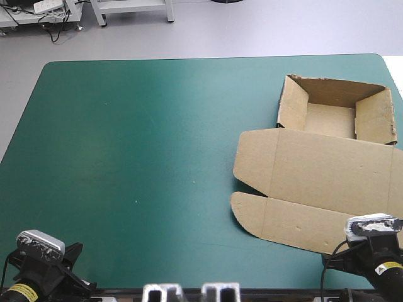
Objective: Fold the box
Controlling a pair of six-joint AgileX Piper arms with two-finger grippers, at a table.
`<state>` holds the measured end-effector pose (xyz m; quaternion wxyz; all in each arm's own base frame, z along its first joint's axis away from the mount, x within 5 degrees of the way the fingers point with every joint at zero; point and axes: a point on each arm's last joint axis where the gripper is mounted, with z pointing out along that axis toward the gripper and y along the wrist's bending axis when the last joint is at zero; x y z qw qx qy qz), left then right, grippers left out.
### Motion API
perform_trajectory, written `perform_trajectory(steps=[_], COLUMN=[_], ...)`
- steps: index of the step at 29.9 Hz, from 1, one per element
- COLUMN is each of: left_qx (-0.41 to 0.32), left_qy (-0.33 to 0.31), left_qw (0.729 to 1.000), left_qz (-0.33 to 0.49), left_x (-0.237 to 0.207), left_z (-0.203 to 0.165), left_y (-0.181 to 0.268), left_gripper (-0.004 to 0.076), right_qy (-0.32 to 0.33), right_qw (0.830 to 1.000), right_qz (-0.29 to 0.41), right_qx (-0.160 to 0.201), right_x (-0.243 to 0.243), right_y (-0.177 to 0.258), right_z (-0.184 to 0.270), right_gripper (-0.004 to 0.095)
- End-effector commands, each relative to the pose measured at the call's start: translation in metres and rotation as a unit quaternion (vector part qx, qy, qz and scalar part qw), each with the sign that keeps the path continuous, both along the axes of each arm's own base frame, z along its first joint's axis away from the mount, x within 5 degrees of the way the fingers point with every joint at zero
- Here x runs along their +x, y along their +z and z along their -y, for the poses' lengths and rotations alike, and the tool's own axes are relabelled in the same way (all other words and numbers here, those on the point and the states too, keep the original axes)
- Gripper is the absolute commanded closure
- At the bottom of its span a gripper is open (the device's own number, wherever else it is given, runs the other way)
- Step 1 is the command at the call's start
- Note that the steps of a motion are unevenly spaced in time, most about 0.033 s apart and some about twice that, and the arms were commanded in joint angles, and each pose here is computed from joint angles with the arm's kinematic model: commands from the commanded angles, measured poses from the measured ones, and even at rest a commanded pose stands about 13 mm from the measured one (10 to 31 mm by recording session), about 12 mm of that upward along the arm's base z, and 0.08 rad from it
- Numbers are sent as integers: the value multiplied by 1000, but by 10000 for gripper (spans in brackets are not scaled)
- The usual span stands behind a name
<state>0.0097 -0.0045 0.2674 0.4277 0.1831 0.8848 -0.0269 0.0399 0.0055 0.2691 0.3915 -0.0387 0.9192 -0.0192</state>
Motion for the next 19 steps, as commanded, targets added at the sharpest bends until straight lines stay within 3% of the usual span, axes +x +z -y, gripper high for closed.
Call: perform_trajectory(steps=[1,5,19], left_qx=[-15,-15,-15], left_qy=[-2,-2,-1], left_qw=[999,999,999], left_qz=[30,30,31], left_x=[4,4,4], left_z=[2,2,2], left_y=[11,11,11], left_gripper=[734,734,734], right_qy=[2,9,9], right_qw=[999,998,998], right_qz=[34,39,40], right_qx=[13,38,38], right_x=[4,5,5], right_y=[10,11,11], right_z=[-2,-6,-6], right_gripper=[914,913,932])
